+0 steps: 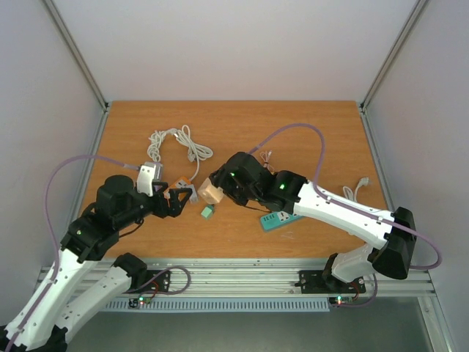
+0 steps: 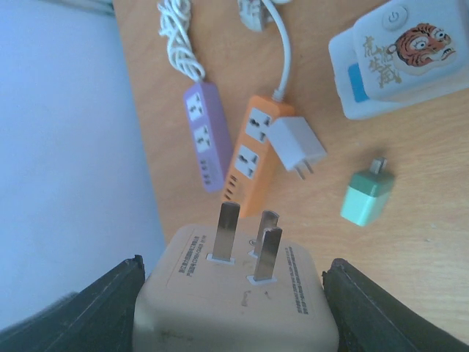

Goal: Insert the plug

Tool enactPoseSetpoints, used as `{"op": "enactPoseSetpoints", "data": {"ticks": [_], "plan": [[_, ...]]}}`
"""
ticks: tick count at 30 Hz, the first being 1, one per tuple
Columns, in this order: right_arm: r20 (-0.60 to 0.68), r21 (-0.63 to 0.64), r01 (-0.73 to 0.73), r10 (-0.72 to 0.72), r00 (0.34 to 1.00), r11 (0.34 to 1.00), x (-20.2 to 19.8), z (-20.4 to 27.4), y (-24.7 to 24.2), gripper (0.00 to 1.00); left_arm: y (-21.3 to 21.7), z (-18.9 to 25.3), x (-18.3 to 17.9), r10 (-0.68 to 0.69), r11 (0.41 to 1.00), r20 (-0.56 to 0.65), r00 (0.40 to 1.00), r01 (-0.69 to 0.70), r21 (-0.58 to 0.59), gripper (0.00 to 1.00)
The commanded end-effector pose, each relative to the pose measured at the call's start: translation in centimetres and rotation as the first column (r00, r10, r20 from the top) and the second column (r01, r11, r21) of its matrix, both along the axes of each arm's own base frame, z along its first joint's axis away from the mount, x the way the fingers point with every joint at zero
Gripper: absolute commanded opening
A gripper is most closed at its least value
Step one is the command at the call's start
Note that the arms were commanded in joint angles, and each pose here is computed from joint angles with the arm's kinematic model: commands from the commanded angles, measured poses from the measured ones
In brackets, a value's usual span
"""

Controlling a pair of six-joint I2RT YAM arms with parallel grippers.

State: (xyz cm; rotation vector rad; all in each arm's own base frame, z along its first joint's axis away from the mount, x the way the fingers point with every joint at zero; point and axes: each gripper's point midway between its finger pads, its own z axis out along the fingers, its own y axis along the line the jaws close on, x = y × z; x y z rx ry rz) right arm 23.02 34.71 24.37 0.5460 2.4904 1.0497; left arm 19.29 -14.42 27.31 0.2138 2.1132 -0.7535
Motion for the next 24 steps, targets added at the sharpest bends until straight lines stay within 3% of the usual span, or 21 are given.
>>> {"op": "enactPoseSetpoints", "data": {"ticks": [1, 7, 15, 24], "plan": [[-0.014, 0.156, 0.192, -0.192, 0.981, 0.969, 2.0, 2.5, -0.4, 0.51, -2.8, 1.9, -0.6, -0.145, 0.982, 0.055, 0.988, 0.151, -0.115, 0.99], [-0.067, 0.216, 0.275, -0.267, 0.961, 0.937, 2.2, 2.4, -0.6, 0.5, -5.5, 1.0, -0.7, -0.255, 0.945, -0.019, 0.967, 0.245, -0.215, 0.97], [-0.127, 0.259, 0.28, -0.255, 0.959, 0.925, 2.0, 1.5, 0.4, 0.51, -4.7, -1.4, 2.2, -0.065, 0.955, -0.167, 0.984, 0.013, -0.297, 0.87], [-0.155, 0.273, 0.27, -0.235, 0.96, 0.923, 1.8, 1.3, 1.2, 0.54, -6.4, -1.4, 1.5, -0.171, 0.929, -0.188, 0.967, 0.095, -0.357, 0.87]]}}
